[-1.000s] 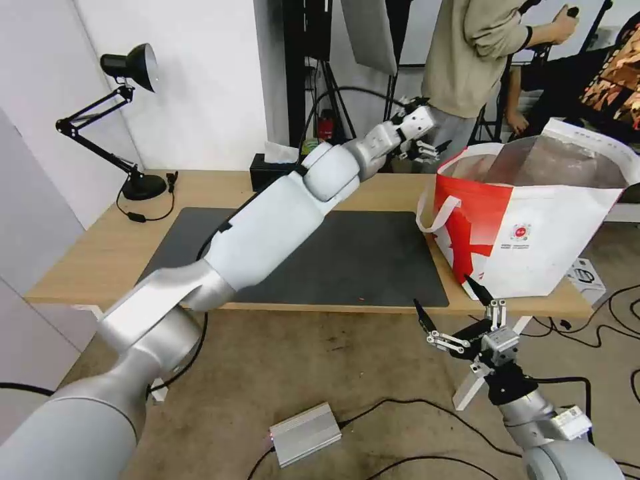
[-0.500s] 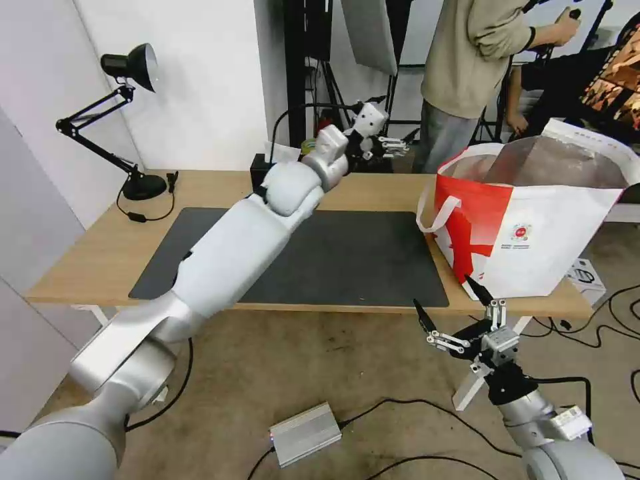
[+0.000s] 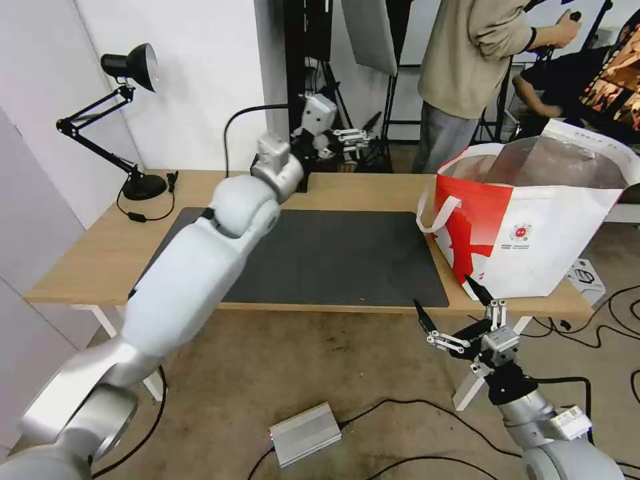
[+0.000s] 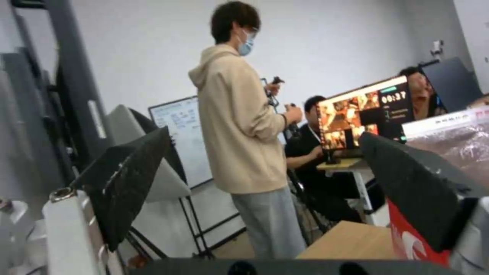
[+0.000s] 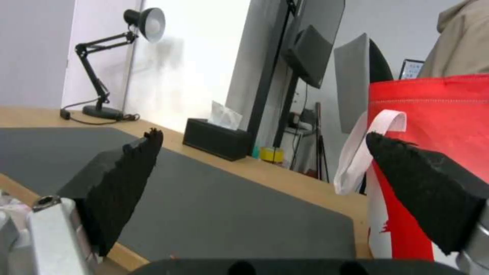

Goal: Pick up the trash from the table and place it into the takeout bag.

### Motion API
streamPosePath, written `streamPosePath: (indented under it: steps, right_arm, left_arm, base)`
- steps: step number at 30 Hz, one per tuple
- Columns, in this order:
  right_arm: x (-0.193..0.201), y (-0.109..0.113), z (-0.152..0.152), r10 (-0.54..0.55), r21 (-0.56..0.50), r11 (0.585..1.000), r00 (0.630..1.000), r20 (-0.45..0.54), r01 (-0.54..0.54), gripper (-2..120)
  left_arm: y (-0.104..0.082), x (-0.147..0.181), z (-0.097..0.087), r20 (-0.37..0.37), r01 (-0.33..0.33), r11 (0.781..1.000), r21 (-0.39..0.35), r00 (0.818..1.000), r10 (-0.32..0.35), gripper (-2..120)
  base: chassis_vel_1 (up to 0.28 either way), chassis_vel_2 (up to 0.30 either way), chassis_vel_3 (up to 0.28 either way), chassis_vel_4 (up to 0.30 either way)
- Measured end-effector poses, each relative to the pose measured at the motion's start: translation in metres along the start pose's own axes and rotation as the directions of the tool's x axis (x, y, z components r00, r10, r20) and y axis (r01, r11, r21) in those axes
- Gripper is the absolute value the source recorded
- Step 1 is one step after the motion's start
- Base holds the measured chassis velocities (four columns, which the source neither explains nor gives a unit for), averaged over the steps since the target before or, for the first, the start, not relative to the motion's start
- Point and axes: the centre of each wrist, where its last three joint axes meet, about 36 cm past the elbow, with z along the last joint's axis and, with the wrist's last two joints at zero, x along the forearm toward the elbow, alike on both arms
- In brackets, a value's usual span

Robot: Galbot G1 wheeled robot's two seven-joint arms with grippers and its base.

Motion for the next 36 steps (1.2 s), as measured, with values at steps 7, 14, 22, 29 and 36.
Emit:
streamPosePath:
  steps: [7,14,22,29,36]
  right_arm:
    - [0.000,0.000,0.000,0.000,0.000,1.000,1.000,0.000,0.000,100]
    - [0.000,0.000,0.000,0.000,0.000,1.000,1.000,0.000,0.000,100]
    - [0.000,0.000,0.000,0.000,0.000,1.000,1.000,0.000,0.000,100]
    - [0.000,0.000,0.000,0.000,0.000,1.000,1.000,0.000,0.000,100]
    - [0.000,0.000,0.000,0.000,0.000,1.000,1.000,0.000,0.000,100]
  left_arm:
    - [0.018,0.076,-0.015,-0.020,0.065,0.998,-0.013,0.998,-0.065,100]
    - [0.024,0.125,-0.018,-0.048,0.116,0.993,-0.026,0.992,-0.117,100]
    - [0.019,0.190,-0.016,-0.086,0.219,0.975,-0.020,0.972,-0.220,100]
    - [-0.008,0.240,-0.019,-0.089,0.279,0.960,-0.018,0.956,-0.279,100]
    - [-0.039,0.274,-0.015,-0.102,0.322,0.947,-0.009,0.942,-0.321,100]
  base:
    - [0.000,0.000,0.000,0.000]
    - [0.000,0.000,0.000,0.000]
    - [0.000,0.000,0.000,0.000]
    - [0.000,0.000,0.000,0.000]
    - [0.000,0.000,0.000,0.000]
